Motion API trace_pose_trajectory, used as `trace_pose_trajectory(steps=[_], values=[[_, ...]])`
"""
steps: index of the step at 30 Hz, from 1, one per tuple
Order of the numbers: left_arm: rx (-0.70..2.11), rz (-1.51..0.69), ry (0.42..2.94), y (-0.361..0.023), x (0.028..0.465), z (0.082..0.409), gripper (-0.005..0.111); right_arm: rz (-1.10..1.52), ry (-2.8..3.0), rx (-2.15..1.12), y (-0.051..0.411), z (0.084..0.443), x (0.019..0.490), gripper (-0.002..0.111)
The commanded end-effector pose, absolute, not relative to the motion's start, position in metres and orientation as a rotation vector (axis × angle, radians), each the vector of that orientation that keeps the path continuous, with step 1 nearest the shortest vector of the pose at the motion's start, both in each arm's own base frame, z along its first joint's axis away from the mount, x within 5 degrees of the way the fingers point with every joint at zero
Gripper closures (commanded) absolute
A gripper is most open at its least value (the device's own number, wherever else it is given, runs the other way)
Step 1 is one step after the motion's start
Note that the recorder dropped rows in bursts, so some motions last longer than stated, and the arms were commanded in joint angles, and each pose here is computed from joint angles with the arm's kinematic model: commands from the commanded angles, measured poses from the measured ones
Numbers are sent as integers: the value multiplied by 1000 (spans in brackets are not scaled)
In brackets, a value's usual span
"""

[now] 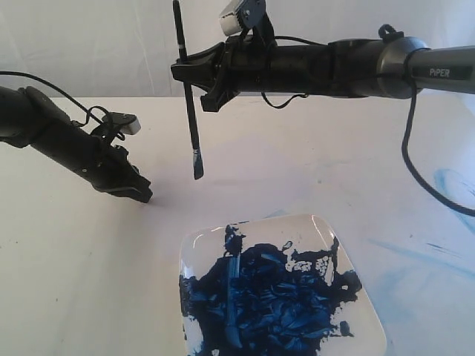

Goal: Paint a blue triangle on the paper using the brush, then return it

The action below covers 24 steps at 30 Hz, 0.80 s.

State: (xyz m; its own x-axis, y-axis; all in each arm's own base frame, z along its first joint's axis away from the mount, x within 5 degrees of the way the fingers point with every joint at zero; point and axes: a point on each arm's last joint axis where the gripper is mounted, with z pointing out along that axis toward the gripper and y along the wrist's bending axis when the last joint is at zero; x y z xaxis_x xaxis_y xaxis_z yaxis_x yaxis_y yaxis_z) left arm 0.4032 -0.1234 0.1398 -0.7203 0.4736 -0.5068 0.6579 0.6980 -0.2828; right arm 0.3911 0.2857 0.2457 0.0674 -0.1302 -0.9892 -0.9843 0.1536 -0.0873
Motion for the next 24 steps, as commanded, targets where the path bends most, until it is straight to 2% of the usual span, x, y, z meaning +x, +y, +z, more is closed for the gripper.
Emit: trace_pose_trajectory(steps=[1,10,16,24], values=[[881,-671,2517,-126,402,141,107,986,1251,-1234,289,251,392,108],[884,-676,2519,-126,401,141,107,1006,1224,-1236,298,257,392,108],[884,-676,2519,-126,401,141,107,1046,1274,-1223,303,245,392,108],[884,-676,2519,-126,401,141,107,971,1333,-1192,302,241,399,108]])
